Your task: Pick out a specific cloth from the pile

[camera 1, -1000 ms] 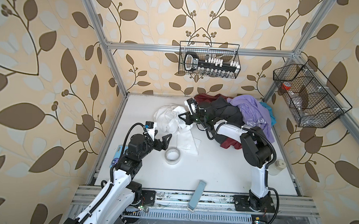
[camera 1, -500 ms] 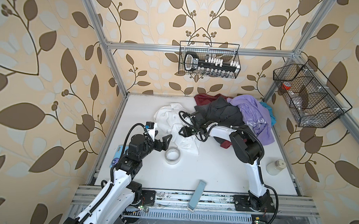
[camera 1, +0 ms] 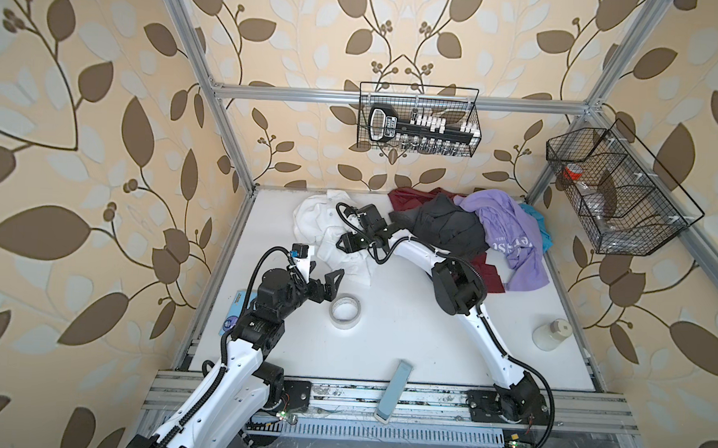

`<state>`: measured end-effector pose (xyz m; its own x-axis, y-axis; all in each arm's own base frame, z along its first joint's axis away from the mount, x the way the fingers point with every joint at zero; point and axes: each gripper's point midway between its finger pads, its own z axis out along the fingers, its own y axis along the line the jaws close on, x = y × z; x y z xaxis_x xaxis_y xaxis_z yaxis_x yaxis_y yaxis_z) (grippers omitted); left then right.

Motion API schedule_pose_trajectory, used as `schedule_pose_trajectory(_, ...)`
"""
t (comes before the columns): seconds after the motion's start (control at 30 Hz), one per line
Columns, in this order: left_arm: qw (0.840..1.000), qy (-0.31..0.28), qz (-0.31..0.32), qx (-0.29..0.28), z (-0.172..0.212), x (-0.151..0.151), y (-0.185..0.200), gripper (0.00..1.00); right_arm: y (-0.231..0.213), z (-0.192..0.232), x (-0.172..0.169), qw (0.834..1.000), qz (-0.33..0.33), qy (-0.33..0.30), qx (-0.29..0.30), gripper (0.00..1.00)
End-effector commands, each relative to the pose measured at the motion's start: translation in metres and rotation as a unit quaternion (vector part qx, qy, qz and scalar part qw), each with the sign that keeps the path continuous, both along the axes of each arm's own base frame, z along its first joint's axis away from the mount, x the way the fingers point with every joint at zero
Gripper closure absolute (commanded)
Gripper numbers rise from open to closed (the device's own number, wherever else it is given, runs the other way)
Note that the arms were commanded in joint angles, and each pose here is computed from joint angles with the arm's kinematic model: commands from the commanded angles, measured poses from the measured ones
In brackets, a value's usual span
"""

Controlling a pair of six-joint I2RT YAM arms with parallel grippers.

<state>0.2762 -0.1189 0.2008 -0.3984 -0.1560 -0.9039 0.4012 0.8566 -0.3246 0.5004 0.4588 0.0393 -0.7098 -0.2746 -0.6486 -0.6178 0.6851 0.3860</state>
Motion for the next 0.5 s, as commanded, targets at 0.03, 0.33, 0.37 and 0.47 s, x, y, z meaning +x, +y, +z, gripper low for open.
schedule_pose_trajectory(0.03,1.000,-0.026,0.002,0.008,0.013,0.002,0.000,0.01,0.021,-0.047,-0.033,0.996,0.041,0.074,0.003,0.43)
schedule_pose_trajectory(0.33,1.000,-0.026,0.003,0.009,0.012,0.002,0.001,0.01,0.074,-0.030,-0.051,0.991,0.093,0.039,0.083,0.33)
schedule_pose_trajectory(0.37,1.000,-0.027,0.003,0.008,0.013,0.002,0.001,0.01,0.075,-0.029,-0.049,0.991,0.091,0.039,0.089,0.32)
schedule_pose_trajectory(0.47,1.000,-0.029,0.006,0.009,0.013,0.002,0.002,0.01,0.081,-0.019,-0.045,0.989,0.089,0.033,0.112,0.30)
